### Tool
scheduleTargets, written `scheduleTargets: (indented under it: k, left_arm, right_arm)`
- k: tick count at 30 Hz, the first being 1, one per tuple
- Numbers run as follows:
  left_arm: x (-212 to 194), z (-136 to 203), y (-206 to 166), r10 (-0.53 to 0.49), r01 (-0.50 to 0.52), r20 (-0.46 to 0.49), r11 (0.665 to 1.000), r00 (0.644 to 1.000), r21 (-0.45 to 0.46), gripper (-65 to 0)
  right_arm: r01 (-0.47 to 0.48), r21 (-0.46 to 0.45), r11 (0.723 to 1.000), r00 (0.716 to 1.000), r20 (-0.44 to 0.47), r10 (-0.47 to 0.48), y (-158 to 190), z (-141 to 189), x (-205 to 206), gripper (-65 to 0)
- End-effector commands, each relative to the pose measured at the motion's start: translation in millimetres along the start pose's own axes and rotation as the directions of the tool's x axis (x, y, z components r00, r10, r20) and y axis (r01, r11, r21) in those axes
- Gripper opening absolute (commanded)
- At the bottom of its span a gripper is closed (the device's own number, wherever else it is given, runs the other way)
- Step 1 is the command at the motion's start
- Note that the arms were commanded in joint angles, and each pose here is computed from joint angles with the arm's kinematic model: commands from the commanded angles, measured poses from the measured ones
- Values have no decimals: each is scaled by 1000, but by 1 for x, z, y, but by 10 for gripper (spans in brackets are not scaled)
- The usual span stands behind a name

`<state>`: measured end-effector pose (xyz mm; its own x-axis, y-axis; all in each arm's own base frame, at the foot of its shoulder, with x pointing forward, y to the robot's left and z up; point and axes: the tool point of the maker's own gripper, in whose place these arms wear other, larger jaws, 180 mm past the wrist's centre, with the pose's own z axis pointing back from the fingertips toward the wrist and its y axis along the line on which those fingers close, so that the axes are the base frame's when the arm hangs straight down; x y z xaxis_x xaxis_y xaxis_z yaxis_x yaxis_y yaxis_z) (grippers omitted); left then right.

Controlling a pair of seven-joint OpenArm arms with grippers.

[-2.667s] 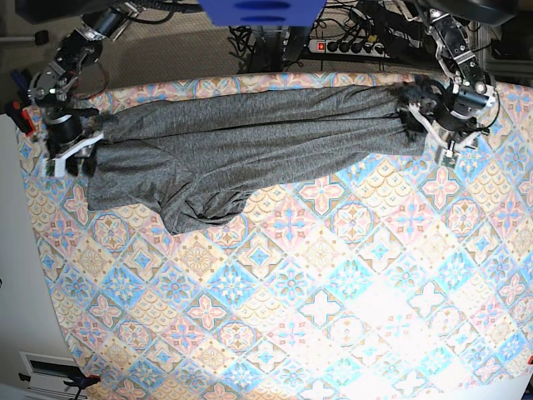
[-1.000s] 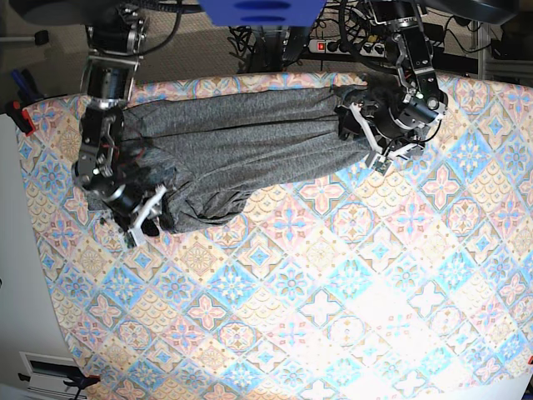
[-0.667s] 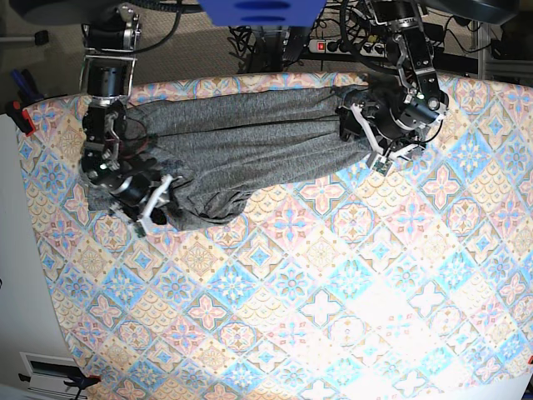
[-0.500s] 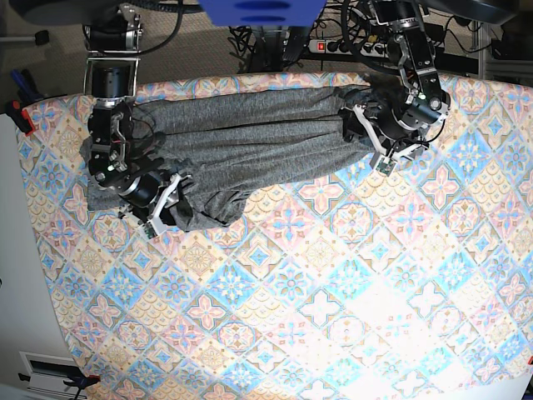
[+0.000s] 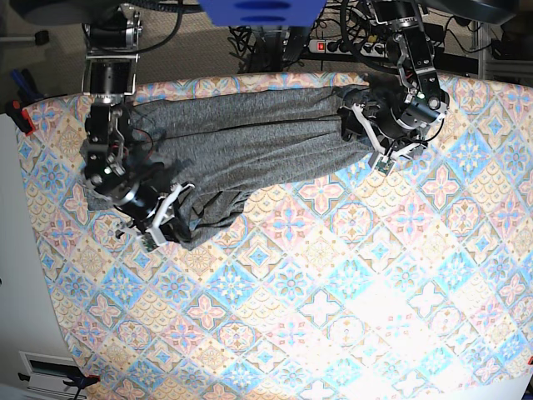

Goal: Layout the t-shirt on the table in an organized manner, then fold the t-shirt properly
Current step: 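Grasp the strip's end with the right gripper and lift it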

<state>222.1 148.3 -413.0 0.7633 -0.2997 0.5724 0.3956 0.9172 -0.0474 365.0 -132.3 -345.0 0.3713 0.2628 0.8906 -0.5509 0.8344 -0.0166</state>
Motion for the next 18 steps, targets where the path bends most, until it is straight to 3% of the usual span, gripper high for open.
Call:
scheduleTargets:
  k: [1, 7, 18]
  left_arm:
    - [10, 3, 2, -7, 7, 36, 1000, 999, 3, -226]
    - [10, 3, 2, -7, 7, 36, 1000, 999, 3, -226]
    - [9, 3, 1, -8, 8, 33, 1000, 999, 1, -226]
  right_arm:
    - [-26, -36, 999, 998, 53, 28, -12, 10, 19, -650]
    - [-94, -114, 989, 982, 152, 111, -23, 36, 62, -650]
    - [-92, -212, 973, 983, 137, 123, -31, 83, 45, -650]
